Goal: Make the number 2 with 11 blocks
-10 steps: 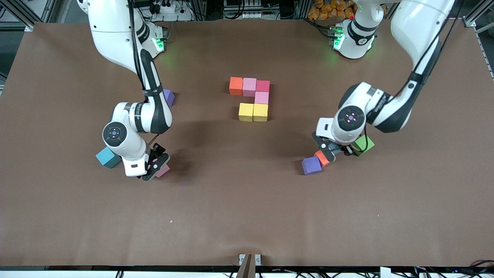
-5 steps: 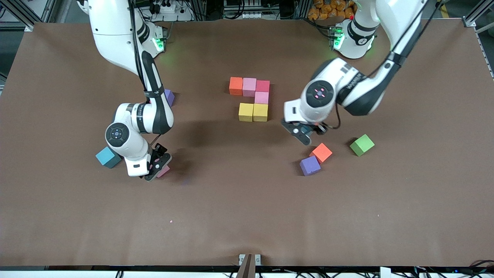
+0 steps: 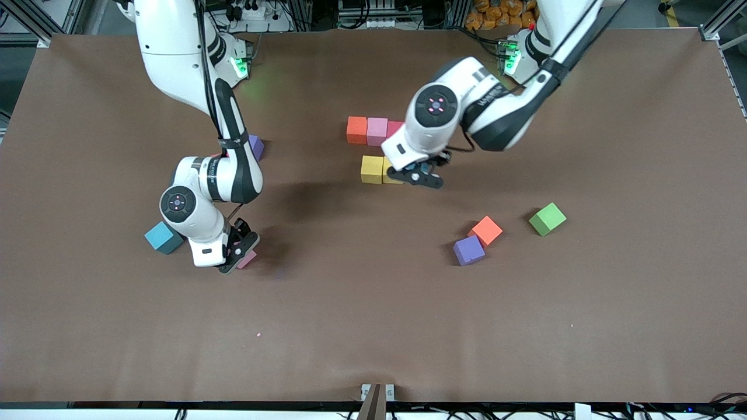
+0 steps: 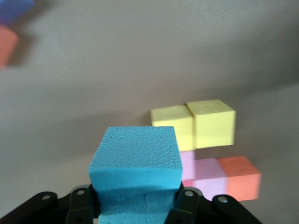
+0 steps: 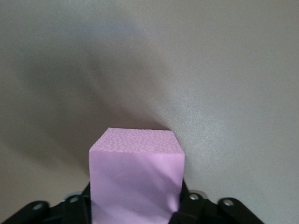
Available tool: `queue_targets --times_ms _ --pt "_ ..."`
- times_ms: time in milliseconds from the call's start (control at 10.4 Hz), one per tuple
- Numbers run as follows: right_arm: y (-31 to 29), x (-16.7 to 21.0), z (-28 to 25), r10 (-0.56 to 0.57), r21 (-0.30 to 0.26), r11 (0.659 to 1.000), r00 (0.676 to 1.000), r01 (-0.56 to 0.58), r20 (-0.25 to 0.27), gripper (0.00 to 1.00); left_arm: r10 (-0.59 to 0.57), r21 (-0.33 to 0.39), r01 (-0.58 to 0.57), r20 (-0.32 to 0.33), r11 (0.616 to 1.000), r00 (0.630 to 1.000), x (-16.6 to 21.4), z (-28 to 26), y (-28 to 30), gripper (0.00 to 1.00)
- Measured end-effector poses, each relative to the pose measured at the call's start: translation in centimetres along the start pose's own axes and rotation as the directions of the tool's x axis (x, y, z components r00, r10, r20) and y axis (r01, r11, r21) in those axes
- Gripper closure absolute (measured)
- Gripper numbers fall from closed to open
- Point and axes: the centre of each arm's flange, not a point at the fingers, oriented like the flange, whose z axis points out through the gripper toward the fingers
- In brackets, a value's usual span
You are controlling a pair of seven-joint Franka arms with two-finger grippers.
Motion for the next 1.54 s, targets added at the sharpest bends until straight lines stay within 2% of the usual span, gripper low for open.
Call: queue_targets --times_ms 96,192,385,481,674,866,962,1059,1155,1347,1540 --pt "0.1 0.0 -0.1 0.001 -0.001 1.000 1.000 -0.001 -0.001 0.41 -0.123 -0.016 0.123 0.023 0.992 0.992 -0.8 0.5 1.5 0.45" --pt "0.2 0.0 -0.2 0.003 -0.002 1.000 1.000 -0.003 -0.004 0.41 -0.245 -0.024 0.246 0.035 0.969 0.969 -1.4 0.9 2.9 0.45" --pt "1.2 -0.3 -1.1 0.021 -0.005 1.000 1.000 -0.021 -0.021 0.42 -0.467 -0.062 0.469 0.045 0.881 0.883 -2.4 1.3 6.2 0.45" --pt "2.1 -0.9 -1.9 0.040 0.002 0.999 0.999 -0.040 -0.029 0.42 -0.583 -0.099 0.586 0.057 0.804 0.810 -3.0 1.7 8.0 0.45" --pt "3.8 -2.2 -4.0 0.079 0.031 0.996 0.996 -0.078 -0.048 0.42 -0.776 -0.157 0.780 0.100 0.606 0.623 -3.9 3.0 10.9 0.45" --pt "4.4 -2.7 -5.7 0.107 0.055 0.993 0.991 -0.103 -0.075 0.42 -0.886 -0.167 0.894 0.145 0.416 0.439 -4.0 4.9 12.4 0.45" --pt "4.7 -2.9 -6.2 0.124 0.061 0.991 0.988 -0.119 -0.088 0.42 -0.920 -0.155 0.929 0.160 0.335 0.358 -3.8 5.8 12.6 0.45" --pt "5.1 -3.2 -6.4 0.146 0.069 0.988 0.984 -0.139 -0.101 0.42 -0.941 -0.140 0.952 0.169 0.272 0.294 -3.5 6.7 12.6 0.45" --pt "5.3 -3.4 -6.5 0.165 0.079 0.984 0.980 -0.157 -0.113 0.42 -0.954 -0.130 0.967 0.175 0.221 0.242 -3.3 7.6 12.8 0.45" --pt "5.3 -3.4 -6.6 0.183 0.090 0.981 0.975 -0.172 -0.127 0.42 -0.963 -0.139 0.979 0.206 0.147 0.174 -2.8 8.8 13.1 0.45" --pt "5.2 -3.3 -6.5 0.220 0.099 0.973 0.968 -0.209 -0.123 0.42 -0.965 -0.145 0.982 0.214 0.124 0.153 -3.0 10.6 13.9 0.45"
